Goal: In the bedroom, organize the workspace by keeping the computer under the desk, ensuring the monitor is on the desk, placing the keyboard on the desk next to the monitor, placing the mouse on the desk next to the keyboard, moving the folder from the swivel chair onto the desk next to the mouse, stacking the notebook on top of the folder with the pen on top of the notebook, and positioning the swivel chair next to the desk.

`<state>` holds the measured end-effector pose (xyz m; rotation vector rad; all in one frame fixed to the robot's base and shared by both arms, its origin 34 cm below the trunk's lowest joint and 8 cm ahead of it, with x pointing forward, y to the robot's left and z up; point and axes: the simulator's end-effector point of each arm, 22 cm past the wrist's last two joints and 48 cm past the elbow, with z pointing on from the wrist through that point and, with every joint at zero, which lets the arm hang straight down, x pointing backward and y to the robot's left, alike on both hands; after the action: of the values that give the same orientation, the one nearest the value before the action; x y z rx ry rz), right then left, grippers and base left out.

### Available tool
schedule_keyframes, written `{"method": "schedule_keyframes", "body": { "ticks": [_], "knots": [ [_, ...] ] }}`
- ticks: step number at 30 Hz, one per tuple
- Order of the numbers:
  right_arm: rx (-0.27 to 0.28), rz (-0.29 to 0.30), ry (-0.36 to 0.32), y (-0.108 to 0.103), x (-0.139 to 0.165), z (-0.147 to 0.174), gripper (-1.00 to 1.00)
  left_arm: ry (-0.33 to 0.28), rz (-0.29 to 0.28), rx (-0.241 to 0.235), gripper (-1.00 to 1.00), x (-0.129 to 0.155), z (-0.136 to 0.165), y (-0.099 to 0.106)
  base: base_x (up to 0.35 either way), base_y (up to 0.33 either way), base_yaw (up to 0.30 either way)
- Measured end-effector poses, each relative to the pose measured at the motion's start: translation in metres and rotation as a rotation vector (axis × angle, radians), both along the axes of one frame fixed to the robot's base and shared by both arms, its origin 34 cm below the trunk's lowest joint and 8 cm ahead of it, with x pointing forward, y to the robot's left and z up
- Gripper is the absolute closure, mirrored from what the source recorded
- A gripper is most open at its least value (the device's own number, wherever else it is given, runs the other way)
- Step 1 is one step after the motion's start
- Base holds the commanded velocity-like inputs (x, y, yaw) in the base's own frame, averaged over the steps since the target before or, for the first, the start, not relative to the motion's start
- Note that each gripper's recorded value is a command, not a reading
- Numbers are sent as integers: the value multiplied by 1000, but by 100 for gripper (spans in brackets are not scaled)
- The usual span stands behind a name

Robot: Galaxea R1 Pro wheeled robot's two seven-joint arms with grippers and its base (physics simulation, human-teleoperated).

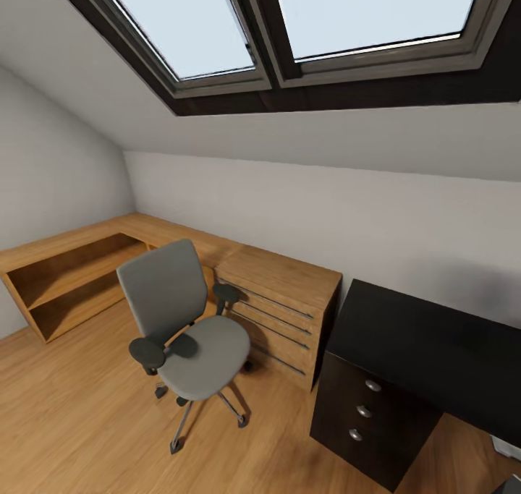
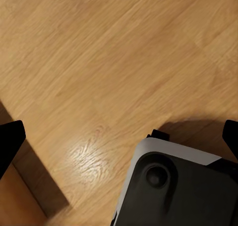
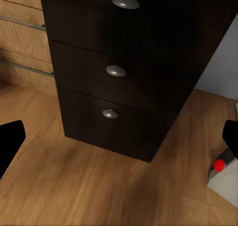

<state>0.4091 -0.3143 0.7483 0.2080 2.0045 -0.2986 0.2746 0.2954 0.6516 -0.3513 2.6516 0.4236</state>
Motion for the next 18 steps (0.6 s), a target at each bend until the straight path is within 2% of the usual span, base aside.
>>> {"method": "schedule_keyframes", "body": {
  "ticks": [6,18],
  "knots": [
    [2,-2,1,1,0,0,-100,0,0,0,-100,0,0,0,0,0,51],
    [4,-1,42,2,-3,-8,-100,-1,0,0,-100,0,0,0,0,0,256]
  ]
}}
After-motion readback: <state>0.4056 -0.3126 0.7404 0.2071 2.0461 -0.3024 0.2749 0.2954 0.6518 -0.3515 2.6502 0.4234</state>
